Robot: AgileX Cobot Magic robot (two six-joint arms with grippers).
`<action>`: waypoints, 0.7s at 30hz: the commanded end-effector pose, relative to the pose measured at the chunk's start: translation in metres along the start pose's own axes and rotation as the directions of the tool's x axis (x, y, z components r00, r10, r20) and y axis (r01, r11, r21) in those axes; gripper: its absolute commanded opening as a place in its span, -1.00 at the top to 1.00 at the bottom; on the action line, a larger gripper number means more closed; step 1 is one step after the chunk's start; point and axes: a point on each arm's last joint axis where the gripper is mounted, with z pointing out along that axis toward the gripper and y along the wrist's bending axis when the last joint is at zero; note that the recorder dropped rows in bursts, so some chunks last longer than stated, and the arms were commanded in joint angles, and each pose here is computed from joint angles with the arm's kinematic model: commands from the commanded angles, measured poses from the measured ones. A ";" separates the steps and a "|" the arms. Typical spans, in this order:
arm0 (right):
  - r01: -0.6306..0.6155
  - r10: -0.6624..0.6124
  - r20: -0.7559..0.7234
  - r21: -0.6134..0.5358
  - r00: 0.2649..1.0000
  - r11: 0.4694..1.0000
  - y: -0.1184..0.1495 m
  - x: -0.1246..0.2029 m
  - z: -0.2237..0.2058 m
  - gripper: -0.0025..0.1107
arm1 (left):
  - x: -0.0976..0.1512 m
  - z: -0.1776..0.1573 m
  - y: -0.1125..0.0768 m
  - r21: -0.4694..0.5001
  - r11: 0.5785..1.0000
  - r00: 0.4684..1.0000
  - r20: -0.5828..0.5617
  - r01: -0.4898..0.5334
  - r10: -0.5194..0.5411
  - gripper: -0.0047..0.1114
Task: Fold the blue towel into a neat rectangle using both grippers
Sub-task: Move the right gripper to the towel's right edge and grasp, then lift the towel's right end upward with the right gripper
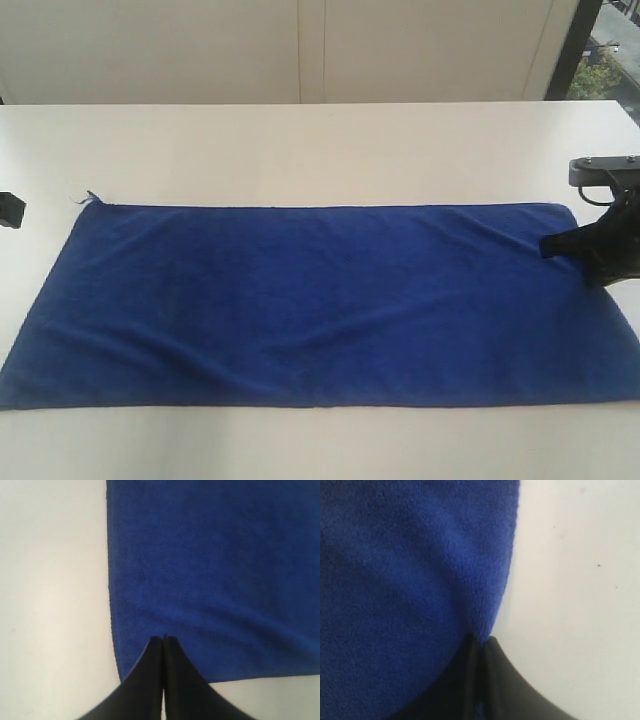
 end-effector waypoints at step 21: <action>-0.167 0.156 0.108 0.098 0.982 0.981 -0.054 -0.018 -0.038 0.96 | 0.002 0.000 0.001 0.000 1.000 1.000 -0.008 0.001 -0.001 0.92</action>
